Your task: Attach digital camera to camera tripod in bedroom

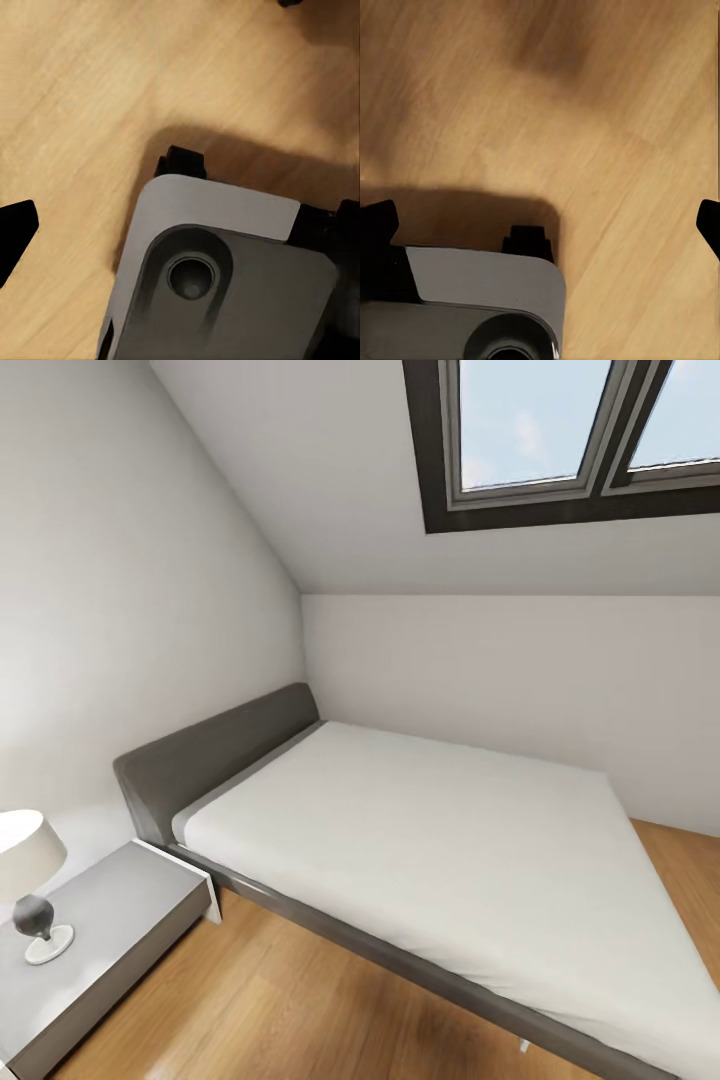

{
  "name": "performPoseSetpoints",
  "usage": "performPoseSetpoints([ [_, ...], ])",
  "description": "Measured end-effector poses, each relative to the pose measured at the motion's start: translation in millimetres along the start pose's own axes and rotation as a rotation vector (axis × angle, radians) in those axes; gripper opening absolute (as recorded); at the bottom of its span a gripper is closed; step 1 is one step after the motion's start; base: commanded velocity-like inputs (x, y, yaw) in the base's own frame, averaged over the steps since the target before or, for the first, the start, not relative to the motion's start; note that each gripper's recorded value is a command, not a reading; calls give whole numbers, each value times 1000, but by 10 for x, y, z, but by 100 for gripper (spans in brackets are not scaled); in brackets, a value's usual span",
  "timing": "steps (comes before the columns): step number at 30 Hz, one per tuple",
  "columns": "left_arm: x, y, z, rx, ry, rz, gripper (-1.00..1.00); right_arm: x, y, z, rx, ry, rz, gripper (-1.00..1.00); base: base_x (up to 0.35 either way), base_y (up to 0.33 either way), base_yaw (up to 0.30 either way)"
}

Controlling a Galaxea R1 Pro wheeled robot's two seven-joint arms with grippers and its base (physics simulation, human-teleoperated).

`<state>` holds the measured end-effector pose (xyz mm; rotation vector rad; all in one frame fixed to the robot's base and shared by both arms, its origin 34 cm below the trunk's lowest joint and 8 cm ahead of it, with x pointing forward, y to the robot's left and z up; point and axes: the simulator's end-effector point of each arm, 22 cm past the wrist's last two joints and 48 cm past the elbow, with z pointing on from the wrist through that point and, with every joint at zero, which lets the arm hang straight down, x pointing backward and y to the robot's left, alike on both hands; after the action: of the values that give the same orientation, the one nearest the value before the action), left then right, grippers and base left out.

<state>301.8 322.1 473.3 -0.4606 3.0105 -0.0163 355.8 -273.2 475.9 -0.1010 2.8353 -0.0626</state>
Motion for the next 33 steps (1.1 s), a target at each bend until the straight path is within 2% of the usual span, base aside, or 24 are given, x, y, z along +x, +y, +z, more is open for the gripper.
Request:
performPoseSetpoints([
  [4, -680, -189, -284, 49, -48, 13, 100, -653, 63, -128, -41, 15, 19, 100, 0, 0, 0],
  [8, -1391, -476, -687, 106, -133, 40, 100, -1270, 257, -415, -148, 5, 45, 100, 0, 0, 0],
  [11, -1888, -705, -1038, 141, -193, 65, 100, -1731, 427, -728, -244, -41, 52, 100, 0, 0, 0],
  [16, -2480, -1027, -1573, 180, -254, 100, 100, -2421, 607, -1301, -359, -170, 34, 100, 0, 0, 0],
  [22, -2873, -1458, -2070, 243, -340, 129, 100, -3120, 652, -1951, -409, -344, -3, 100, 0, 0, 0],
  [26, -2984, -1803, -2349, 289, -398, 146, 100, -3378, 678, -2296, -423, -420, -16, 100, 0, 0, 0],
  [29, -3007, -1994, -2475, 303, -424, 150, 100, -3478, 670, -2463, -427, -452, -14, 100, 0, 0, 0],
  [33, -3010, -2130, -2553, 290, -441, 141, 100, -3531, 662, -2561, -431, -470, -11, 100, 0, 0, 0],
])
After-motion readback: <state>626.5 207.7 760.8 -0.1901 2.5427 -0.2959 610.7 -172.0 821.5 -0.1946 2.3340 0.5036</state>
